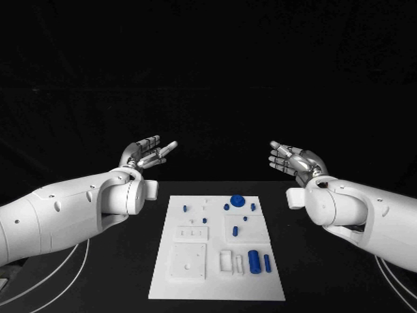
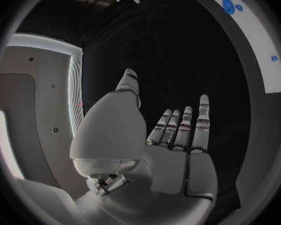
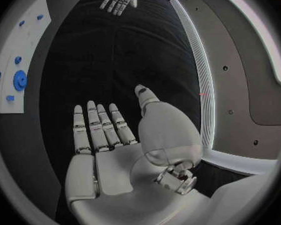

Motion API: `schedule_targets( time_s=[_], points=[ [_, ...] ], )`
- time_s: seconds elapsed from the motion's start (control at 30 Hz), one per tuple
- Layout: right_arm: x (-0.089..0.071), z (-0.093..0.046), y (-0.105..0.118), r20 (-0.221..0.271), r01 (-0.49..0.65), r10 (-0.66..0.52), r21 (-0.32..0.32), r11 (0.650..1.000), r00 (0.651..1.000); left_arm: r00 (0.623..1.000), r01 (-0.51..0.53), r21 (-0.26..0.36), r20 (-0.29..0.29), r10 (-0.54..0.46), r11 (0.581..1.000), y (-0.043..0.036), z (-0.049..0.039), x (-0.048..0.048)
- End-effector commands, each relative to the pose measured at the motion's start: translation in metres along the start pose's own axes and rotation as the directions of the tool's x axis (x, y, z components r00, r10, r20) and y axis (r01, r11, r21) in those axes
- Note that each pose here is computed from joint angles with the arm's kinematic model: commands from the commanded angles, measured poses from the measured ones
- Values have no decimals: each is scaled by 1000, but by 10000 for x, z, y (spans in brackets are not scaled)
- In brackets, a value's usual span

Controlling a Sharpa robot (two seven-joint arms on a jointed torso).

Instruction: Assemble the parts on the task board

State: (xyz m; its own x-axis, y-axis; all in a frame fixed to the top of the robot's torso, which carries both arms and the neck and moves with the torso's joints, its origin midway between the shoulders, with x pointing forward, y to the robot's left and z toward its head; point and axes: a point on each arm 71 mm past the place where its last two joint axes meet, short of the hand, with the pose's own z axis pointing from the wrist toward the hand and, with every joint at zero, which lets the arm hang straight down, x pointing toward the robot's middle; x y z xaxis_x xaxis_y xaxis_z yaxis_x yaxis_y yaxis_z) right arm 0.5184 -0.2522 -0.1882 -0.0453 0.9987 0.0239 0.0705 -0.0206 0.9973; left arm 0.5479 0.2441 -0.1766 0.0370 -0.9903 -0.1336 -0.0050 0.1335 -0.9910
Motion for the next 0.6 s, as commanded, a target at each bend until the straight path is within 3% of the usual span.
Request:
schedule_targets(
  time_s=[0.03,0.3,0.33,0.6],
  points=[
    [37,39,-14,-183,29,-10,102,994,983,997,24,-66,-75,-29,998,1,51,28],
    [-57,95,55,-215,48,-19,128,991,976,997,22,-67,-75,-27,998,-10,65,18],
    [-139,152,82,-203,227,-219,18,974,955,994,23,-80,-105,-31,997,-3,58,65],
    [-72,197,114,-208,465,-482,-131,876,851,994,4,-32,-108,-8,999,-35,43,50]
  ],
)
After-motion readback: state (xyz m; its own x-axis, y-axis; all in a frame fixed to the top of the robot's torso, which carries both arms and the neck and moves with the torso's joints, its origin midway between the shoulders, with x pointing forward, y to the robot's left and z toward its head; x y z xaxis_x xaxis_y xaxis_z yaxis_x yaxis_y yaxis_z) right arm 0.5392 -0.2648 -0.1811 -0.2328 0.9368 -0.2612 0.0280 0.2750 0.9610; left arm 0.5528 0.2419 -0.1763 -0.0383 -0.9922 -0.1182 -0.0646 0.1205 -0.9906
